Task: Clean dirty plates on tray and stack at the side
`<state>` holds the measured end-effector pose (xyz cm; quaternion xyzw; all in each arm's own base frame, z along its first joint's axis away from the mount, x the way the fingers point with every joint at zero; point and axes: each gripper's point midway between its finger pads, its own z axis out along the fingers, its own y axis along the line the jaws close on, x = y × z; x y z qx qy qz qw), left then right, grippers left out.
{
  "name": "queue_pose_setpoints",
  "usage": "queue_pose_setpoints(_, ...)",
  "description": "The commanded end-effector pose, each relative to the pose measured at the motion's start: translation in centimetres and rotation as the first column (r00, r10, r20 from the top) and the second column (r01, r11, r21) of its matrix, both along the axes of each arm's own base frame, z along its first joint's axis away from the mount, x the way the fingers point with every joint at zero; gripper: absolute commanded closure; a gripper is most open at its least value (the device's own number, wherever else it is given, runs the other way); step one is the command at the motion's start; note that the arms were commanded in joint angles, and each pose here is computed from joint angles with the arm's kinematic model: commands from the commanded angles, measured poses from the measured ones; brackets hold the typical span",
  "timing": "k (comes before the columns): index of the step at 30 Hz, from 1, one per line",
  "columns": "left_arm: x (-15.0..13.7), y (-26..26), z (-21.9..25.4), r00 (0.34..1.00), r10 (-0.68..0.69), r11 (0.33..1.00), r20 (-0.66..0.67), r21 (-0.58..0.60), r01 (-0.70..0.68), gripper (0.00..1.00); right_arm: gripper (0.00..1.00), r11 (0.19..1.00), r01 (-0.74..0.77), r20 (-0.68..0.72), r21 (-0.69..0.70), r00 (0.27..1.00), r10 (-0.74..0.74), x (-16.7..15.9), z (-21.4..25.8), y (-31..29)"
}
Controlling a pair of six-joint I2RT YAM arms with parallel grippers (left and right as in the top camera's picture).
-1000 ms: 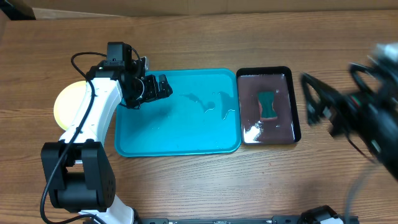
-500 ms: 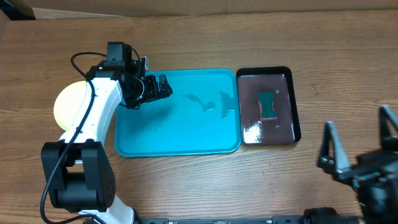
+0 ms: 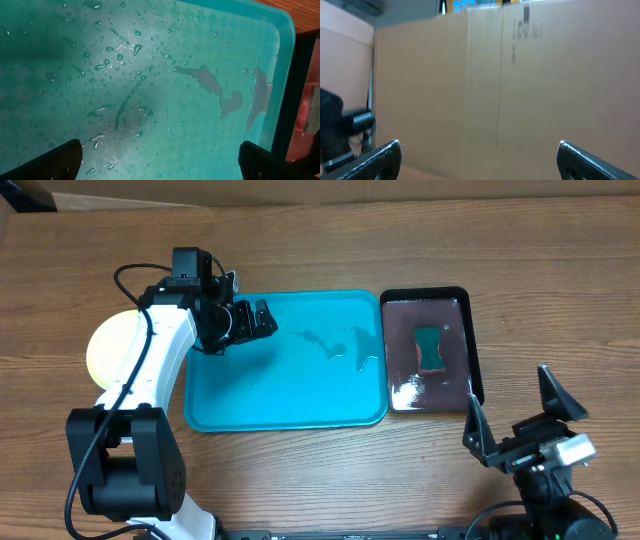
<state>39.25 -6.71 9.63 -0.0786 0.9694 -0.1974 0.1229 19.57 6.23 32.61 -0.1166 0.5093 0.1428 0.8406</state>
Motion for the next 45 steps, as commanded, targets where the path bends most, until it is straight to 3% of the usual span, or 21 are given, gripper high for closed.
queue_pose_setpoints(1,-0.1,-0.3,-0.2,1.000,-0.026,1.000,-0.001,-0.008,0.026,0.00,0.00,1.000,0.007,-0.052,0.003,0.999,-0.007,1.1,-2.7,-0.1)
queue_pose_setpoints(12,-0.1,-0.3,-0.2,1.000,-0.026,1.000,-0.001,-0.008,0.026,0.00,0.00,1.000,0.021,-0.234,-0.003,0.972,-0.021,3.3,-8.9,-0.2)
queue_pose_setpoints(21,-0.1,-0.3,-0.2,1.000,-0.026,1.000,-0.001,-0.008,0.026,0.00,0.00,0.995,0.096,-0.485,-0.026,0.869,-0.097,4.5,-15.4,-1.4)
queue_pose_setpoints(45,-0.1,-0.3,-0.2,1.000,-0.026,1.000,-0.001,-0.008,0.026,0.00,0.00,0.989,0.142,-0.479,-0.049,0.865,-0.148,4.7,-15.4,-2.2)
